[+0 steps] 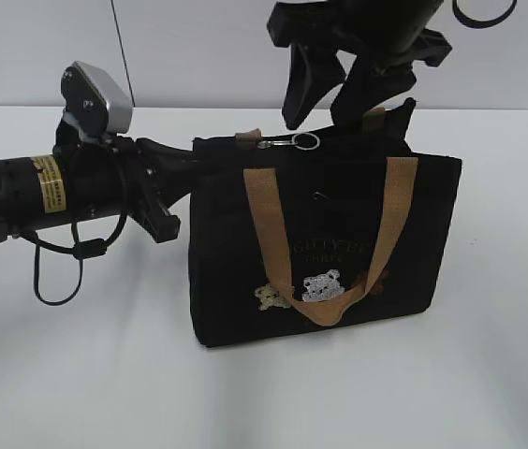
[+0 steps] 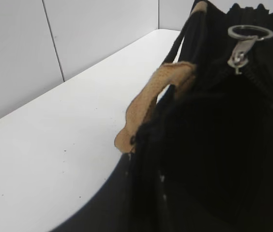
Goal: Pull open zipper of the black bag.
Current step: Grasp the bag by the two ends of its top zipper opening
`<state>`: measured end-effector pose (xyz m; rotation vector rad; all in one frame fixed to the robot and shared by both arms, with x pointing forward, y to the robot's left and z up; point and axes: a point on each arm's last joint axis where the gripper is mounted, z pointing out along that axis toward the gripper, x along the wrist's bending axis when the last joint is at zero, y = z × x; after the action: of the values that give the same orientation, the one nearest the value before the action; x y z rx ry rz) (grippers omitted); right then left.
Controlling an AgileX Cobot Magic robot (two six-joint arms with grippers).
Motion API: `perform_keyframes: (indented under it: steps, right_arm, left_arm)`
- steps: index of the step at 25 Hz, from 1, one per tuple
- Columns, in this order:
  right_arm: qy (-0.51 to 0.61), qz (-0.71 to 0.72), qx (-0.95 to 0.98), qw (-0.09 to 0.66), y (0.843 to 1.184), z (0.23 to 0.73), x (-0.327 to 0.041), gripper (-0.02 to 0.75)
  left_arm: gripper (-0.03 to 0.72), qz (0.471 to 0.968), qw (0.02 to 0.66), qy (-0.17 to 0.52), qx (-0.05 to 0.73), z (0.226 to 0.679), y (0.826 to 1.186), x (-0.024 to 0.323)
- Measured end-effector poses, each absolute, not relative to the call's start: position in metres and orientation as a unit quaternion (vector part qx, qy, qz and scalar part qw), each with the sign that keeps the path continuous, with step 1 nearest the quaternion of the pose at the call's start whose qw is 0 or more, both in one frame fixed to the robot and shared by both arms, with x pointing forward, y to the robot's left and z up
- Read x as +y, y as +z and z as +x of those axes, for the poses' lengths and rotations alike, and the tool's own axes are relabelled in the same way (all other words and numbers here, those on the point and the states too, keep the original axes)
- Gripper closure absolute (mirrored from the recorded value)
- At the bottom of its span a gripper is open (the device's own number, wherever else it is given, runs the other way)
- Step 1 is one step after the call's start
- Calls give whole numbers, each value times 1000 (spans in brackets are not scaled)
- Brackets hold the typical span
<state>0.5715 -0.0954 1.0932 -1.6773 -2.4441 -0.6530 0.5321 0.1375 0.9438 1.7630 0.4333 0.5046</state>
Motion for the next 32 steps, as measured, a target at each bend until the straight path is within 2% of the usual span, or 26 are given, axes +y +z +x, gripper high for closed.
perform_keyframes:
  steps: [10, 32]
  right_arm:
    - [-203, -559, -802, 61, 1072, 583, -89, 328]
    - [-189, -562, -801, 78, 1061, 585, -87, 328]
  left_arm:
    - [648, 757, 588, 217, 186, 532, 944, 137]
    - [648, 757, 588, 217, 186, 532, 944, 138]
